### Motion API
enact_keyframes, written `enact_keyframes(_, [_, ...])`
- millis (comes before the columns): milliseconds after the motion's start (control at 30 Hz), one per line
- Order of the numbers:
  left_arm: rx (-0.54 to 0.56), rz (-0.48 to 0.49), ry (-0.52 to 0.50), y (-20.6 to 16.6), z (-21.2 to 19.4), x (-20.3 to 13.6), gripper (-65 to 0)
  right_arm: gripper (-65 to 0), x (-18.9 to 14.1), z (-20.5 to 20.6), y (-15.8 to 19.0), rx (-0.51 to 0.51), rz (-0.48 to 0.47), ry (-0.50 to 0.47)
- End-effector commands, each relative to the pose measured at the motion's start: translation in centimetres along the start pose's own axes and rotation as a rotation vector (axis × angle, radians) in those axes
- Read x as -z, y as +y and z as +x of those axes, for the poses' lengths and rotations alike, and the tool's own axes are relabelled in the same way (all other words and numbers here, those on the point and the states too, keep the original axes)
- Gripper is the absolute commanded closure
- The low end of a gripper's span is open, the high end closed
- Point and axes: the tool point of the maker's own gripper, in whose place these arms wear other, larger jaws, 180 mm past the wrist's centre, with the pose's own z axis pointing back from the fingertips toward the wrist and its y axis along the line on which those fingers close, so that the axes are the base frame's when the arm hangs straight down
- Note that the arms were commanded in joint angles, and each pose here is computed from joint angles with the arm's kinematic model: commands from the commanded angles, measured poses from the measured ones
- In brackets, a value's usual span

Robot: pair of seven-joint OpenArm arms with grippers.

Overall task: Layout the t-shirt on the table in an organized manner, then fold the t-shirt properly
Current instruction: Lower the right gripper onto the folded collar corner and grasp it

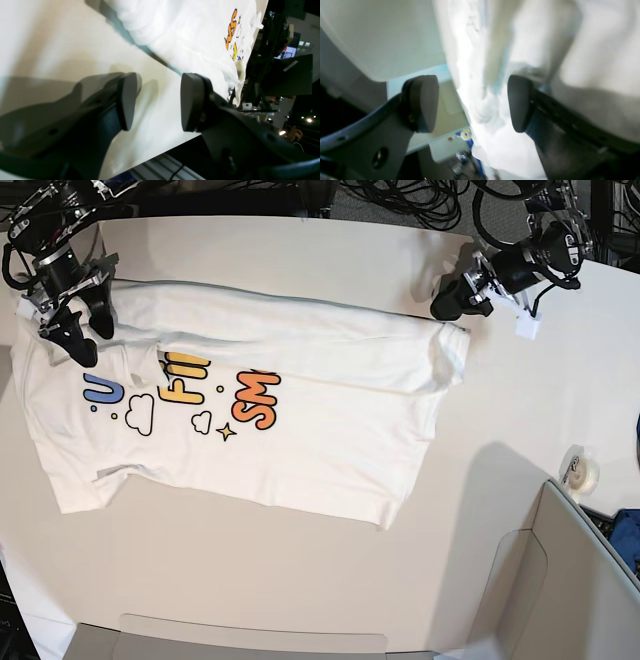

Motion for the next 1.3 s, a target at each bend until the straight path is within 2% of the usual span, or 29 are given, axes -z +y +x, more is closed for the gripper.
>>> enact_keyframes(0, [0.017,-0.019,-0.012,-0.7,0.5,-0.3,-28.3,-42.8,0.2,0.0,1.9,0.017,0.047,0.011])
enact_keyframes(133, [0.016,-0.019,-0.01,-0.6,0.5,-0.3,-28.3,-42.8,1.7,0.3,3.1,0.1,0.065,0.009])
enact_keyframes(300, [0.018,-0.015,-0.009,-0.6,0.5,-0.3,-28.3,-42.9,3.3,0.6,4.5,0.077,0.068,0.004])
enact_keyframes(500, [0.028,0.045,0.001,0.6,0.0,0.0,-28.3,-42.9,4.8,1.1,6.2,0.049,0.082,-0.009])
enact_keyframes(667, [0.02,0.053,0.009,0.7,-0.7,0.5,-28.3,-42.9,5.6,2.4,7.3,0.044,0.095,-0.069])
enact_keyframes(867, [0.018,0.047,0.007,0.5,-0.7,0.6,-28.3,-42.8,6.8,3.0,6.3,0.095,0.082,-0.078])
enact_keyframes(1033, [0.02,0.047,-0.007,0.5,-0.2,0.5,-28.3,-43.0,5.7,2.5,4.9,0.086,0.045,-0.046])
enact_keyframes(1167, [0.049,0.023,-0.033,-0.6,1.5,0.8,-28.3,-43.2,4.2,1.8,4.9,-0.002,0.065,0.029])
enact_keyframes(1267, [0.065,0.024,-0.039,-0.8,2.1,0.6,-28.3,-43.2,2.3,2.5,6.0,-0.191,0.088,0.011])
